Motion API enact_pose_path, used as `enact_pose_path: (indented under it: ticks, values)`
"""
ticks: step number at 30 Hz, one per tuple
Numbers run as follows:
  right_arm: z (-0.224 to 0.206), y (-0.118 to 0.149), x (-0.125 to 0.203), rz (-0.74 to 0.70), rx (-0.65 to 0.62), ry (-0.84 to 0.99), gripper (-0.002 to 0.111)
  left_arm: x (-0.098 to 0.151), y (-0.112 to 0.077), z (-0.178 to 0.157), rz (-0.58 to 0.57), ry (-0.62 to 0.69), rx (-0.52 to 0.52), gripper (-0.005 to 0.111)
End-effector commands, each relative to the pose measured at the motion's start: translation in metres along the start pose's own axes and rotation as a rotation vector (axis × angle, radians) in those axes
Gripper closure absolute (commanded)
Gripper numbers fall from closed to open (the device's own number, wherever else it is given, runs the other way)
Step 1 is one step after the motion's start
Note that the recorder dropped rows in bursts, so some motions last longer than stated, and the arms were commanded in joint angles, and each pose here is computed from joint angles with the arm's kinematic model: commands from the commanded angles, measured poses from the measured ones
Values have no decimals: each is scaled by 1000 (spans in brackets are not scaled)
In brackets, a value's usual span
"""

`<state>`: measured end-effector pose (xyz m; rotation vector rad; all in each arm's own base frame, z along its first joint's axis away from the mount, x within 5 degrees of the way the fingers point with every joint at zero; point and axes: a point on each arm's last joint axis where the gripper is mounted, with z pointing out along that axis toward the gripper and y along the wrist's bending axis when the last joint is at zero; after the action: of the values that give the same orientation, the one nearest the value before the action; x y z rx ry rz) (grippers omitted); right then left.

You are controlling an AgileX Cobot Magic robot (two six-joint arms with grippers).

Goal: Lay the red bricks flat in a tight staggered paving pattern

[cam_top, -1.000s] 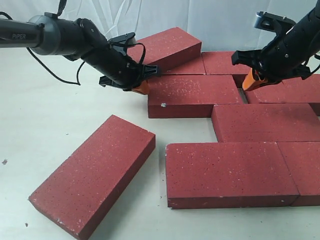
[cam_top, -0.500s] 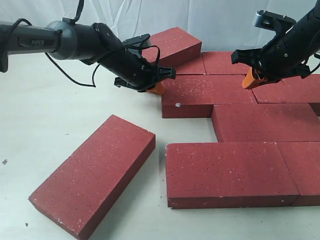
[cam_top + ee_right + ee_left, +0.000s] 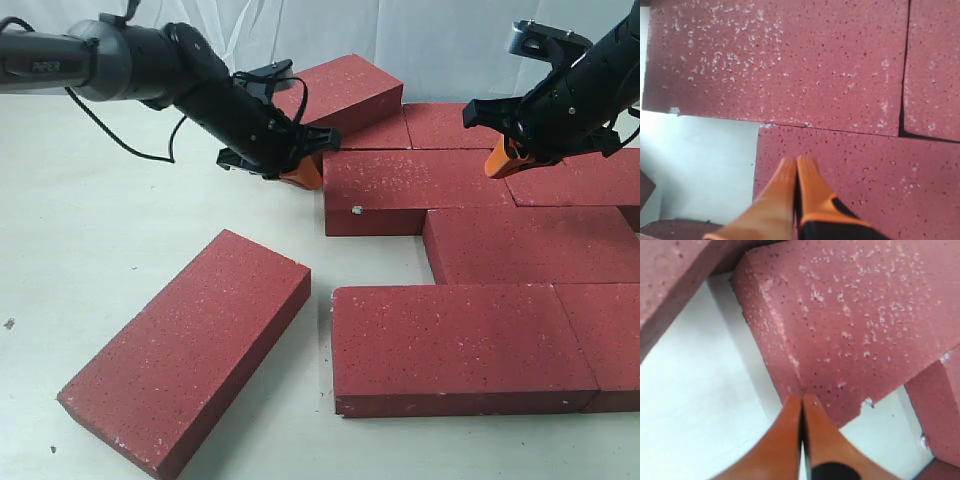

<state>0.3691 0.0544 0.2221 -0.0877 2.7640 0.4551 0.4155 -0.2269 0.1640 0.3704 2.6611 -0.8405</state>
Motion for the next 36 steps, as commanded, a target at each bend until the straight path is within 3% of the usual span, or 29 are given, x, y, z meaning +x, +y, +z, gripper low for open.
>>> enact_pose_path:
  ticks: [1,13,22,36]
  values:
    - [0,-2,-1,-3,3,-10,109,-3,-6,-27,5,26,14,107]
    - [0,-1,1,-34,-3,14,109,8,-24,-85,222,160,-102,107]
    - [0,-1,7,-45,-6,75,109,35,-34,-123,255,155,-134,107]
    - [0,0,8,-39,-17,90,109,99,-30,-151,254,180,-183,107]
